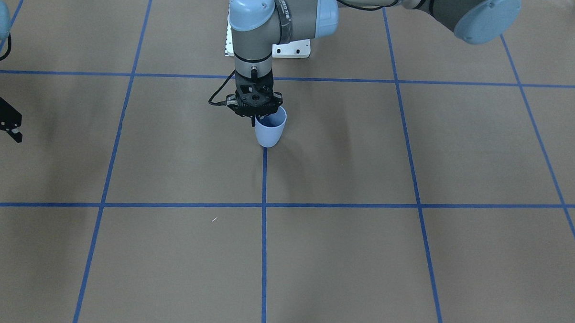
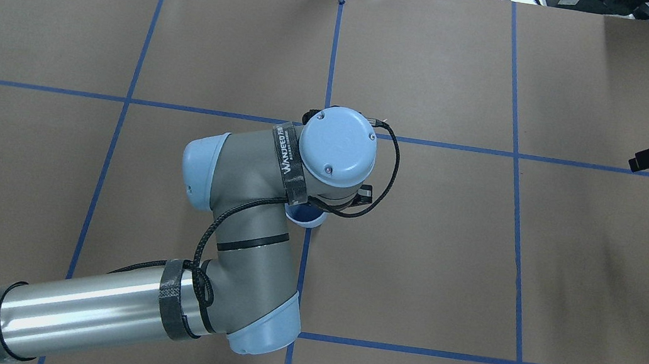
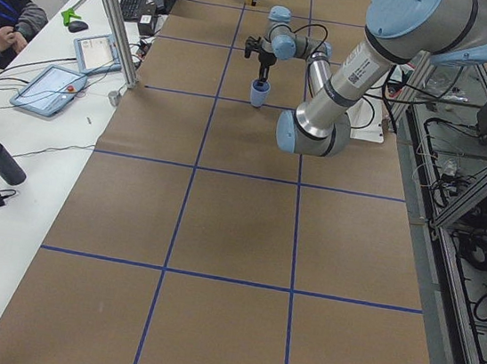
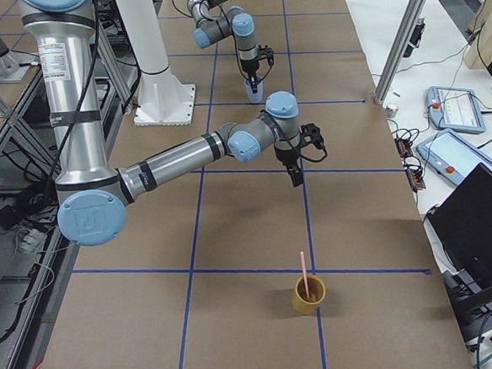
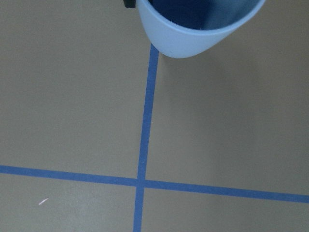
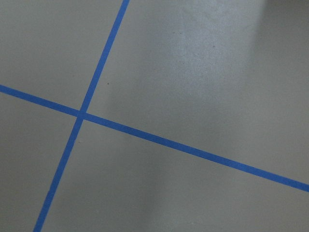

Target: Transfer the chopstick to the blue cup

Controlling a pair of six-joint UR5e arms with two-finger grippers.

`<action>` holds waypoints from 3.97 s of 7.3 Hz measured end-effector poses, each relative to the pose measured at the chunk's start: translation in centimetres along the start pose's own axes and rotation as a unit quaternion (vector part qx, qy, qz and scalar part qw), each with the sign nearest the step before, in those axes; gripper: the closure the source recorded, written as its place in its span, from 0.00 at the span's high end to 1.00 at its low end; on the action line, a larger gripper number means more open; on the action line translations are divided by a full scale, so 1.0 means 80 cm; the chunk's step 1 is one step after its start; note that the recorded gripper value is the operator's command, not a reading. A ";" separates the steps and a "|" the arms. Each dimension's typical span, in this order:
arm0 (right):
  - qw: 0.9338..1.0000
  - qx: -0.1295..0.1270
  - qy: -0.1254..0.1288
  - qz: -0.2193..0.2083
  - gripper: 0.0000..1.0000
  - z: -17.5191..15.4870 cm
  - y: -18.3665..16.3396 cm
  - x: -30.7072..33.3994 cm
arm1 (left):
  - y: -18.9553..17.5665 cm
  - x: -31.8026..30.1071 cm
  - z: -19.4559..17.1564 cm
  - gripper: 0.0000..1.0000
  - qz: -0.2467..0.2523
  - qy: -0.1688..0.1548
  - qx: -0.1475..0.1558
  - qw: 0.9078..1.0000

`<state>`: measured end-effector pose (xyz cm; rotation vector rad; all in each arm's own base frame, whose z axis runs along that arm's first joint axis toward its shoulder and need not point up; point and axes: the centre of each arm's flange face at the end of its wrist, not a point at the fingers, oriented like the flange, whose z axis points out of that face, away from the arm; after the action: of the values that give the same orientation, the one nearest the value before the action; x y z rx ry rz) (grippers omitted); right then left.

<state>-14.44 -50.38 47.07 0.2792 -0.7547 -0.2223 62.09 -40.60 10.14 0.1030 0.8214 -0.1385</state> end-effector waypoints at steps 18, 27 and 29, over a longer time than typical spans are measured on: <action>0.984 -0.048 0.085 -0.147 0.84 -0.066 0.030 0.313 | -0.362 -0.997 -0.214 0.98 0.312 -0.052 -0.023 0.948; 0.979 -0.100 0.163 -0.074 0.25 -0.022 0.075 0.265 | -0.329 -1.029 -0.189 0.98 0.301 -0.030 -0.027 0.953; 0.977 -0.102 0.170 -0.079 0.25 -0.020 0.075 0.264 | -0.328 -1.031 -0.187 0.98 0.300 -0.030 -0.028 0.953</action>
<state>2.22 -50.73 61.45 0.1749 -0.3676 -0.3897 -8.50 -57.45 59.64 0.2882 0.7015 0.4531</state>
